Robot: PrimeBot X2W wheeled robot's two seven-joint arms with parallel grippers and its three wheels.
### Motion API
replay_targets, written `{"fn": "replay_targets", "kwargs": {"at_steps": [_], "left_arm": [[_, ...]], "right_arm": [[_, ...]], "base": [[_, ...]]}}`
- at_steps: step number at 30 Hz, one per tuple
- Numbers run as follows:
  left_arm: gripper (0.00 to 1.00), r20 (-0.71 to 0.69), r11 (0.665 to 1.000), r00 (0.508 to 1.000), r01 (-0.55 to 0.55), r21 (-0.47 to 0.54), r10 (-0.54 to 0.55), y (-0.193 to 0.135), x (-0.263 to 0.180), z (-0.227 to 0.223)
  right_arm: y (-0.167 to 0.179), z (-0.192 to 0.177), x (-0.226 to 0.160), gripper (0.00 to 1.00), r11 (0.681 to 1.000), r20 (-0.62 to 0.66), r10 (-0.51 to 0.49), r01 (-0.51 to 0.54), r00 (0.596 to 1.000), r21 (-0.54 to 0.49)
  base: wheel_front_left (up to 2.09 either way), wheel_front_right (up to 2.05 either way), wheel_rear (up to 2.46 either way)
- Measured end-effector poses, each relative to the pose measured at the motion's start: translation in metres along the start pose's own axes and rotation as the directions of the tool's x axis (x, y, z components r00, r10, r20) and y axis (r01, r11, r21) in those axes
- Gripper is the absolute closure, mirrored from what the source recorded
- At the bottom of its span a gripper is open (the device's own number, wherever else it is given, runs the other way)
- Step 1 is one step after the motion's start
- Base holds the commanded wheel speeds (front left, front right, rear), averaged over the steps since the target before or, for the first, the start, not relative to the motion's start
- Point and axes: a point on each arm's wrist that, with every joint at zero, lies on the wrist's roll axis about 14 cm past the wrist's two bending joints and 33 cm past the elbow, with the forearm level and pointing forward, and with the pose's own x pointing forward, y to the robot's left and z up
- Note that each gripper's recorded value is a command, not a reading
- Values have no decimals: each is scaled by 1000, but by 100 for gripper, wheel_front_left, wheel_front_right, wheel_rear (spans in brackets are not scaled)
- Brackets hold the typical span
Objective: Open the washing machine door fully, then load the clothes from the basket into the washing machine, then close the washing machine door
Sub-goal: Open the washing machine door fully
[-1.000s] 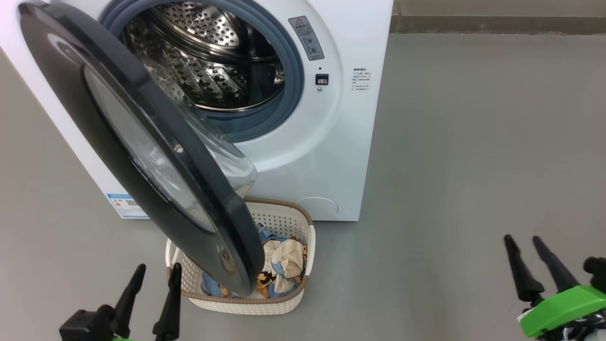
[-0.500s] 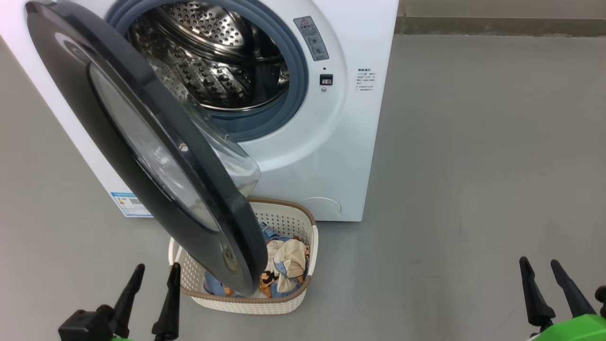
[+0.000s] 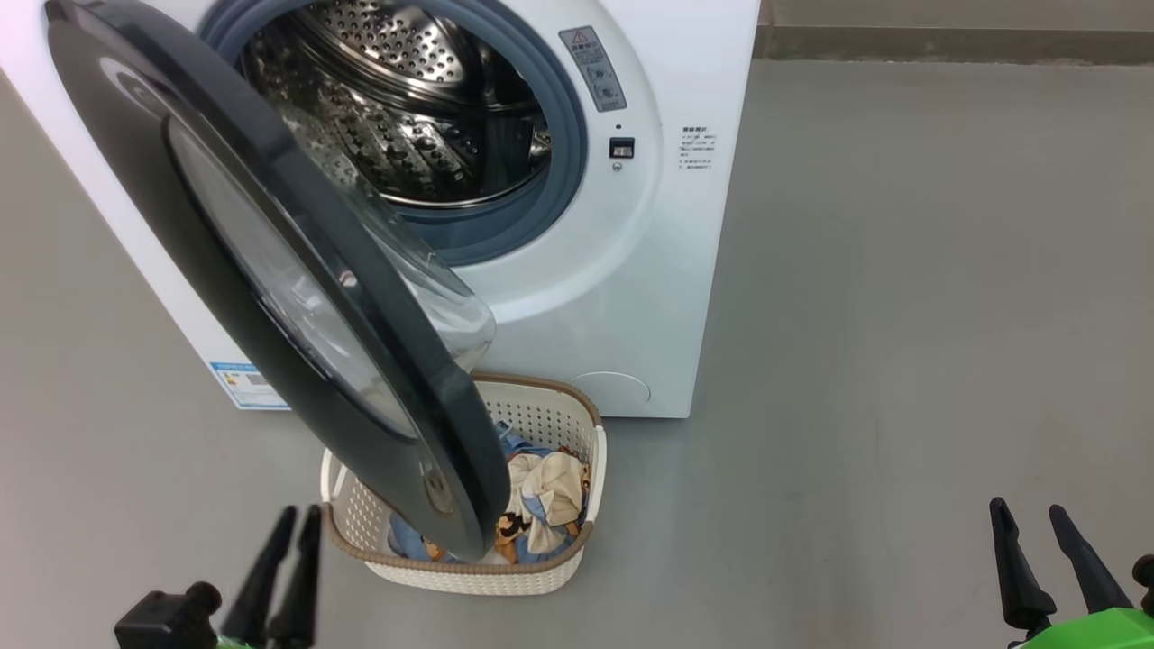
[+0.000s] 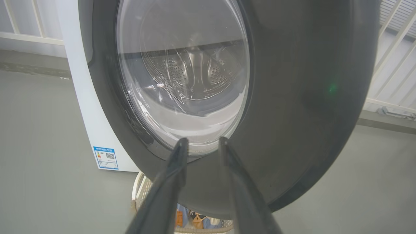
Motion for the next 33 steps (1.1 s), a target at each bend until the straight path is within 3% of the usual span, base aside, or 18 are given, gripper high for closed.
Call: {"fn": "replay_targets", "kwargs": {"at_steps": [9,18,26,33], "left_arm": [[100,41,1000,999,4,8,-5,1,6,14],[100,231,999,972,25,24,-30,-3,19,77],[100,361,990,922,139,34,-142,-45,20,119],[100,366,956,884,287,64,-290,-100,20,122]], "right_arm": [[7,-1,4,0,1000,-1,14,-14,1000,6],[11,-2,7,0,1000,-2,27,-27,1000,-2],[13,2,6,0,999,10,34,-34,999,-9],[10,-1,1,0,1000,1,28,-28,1000,-8]], "base": [[0,0,0],[0,0,0],[0,0,0],[0,0,0]]}}
